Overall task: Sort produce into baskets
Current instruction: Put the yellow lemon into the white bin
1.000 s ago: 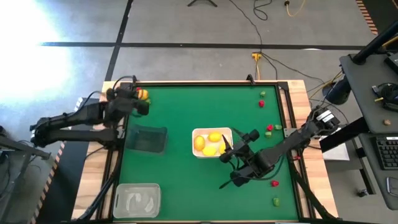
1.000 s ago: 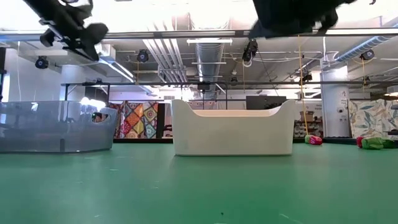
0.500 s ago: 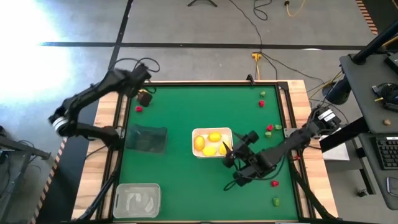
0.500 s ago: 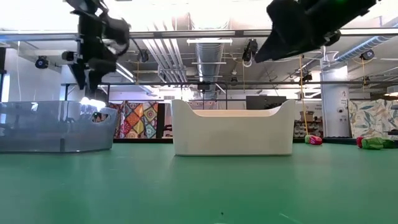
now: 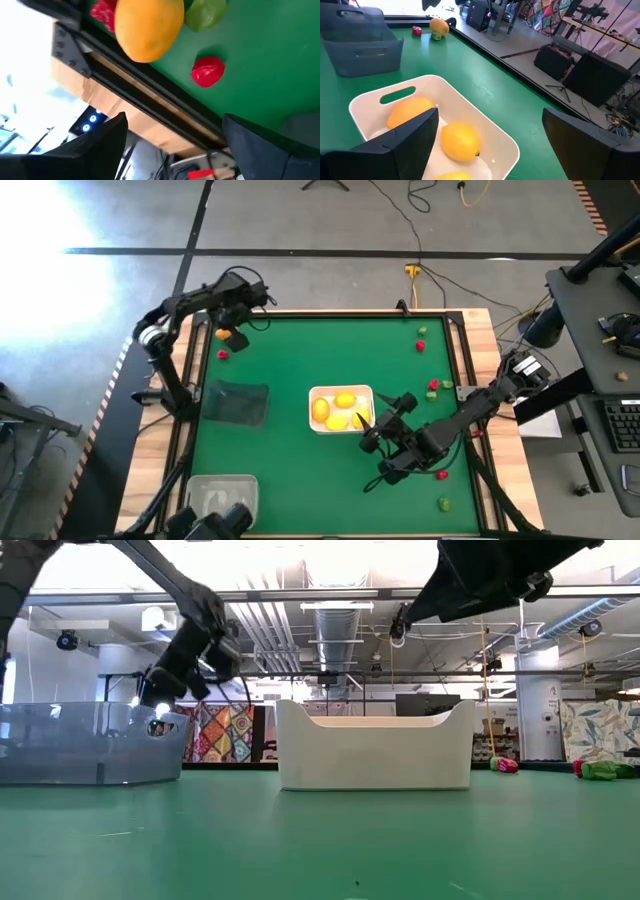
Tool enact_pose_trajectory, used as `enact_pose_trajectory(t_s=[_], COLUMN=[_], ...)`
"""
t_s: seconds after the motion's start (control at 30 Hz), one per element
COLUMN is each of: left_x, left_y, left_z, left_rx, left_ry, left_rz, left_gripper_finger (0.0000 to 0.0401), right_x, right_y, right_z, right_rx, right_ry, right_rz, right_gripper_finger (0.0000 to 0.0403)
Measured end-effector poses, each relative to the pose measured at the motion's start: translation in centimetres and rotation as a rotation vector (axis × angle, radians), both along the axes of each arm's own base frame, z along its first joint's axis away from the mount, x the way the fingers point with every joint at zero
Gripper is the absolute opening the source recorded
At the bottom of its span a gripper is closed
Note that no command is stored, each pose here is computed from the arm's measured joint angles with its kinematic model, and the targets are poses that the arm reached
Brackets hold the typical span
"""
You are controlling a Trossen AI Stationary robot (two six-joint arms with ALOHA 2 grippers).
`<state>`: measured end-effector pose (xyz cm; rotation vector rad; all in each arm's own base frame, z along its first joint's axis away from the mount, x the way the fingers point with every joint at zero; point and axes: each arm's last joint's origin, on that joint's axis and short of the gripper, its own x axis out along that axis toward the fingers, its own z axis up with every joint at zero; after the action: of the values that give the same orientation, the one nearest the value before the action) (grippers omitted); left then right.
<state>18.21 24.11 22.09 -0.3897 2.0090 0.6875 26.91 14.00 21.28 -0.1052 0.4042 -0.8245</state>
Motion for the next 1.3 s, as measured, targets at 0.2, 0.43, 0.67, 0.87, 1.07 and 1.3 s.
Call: enact_pose_trajectory(t_s=[0.2, 0.43, 0.67, 0.87, 1.07, 1.3], left_x=[0.1, -0.3, -0.4, -0.5, -0.3, 0.0], left_y=[2.7, 4.0, 4.8, 5.6, 5.9, 6.3], left_z=[-1.4, -1.6, -3.9, -6.0, -7.4, -8.5], left_rx=[-0.031, -0.154, -0.276, -0.323, -0.341, -0.320], left_ry=[0.106, 0.045, 0.071, 0.086, 0.092, 0.083], left_rz=[-0.128, -0.244, -0.323, -0.316, -0.322, -0.323], left_gripper_finger=[0.0306, 0.0304, 0.0286, 0.0275, 0.0274, 0.0273], right_x=[0.7, 1.1, 1.8, 2.1, 2.1, 2.1], right_y=[0.5, -0.1, -2.0, -2.3, -2.3, -2.3], right_z=[1.8, 3.4, 3.7, 3.5, 3.4, 3.3], right_rx=[-0.049, -0.169, -0.165, -0.163, -0.157, -0.144], right_ry=[0.036, 0.007, 0.009, 0.021, 0.022, 0.032], right_rz=[0.038, -0.019, -0.081, -0.087, -0.084, -0.075], right_gripper_finger=[0.0366, 0.0366, 0.0366, 0.0366, 0.0366, 0.0366])
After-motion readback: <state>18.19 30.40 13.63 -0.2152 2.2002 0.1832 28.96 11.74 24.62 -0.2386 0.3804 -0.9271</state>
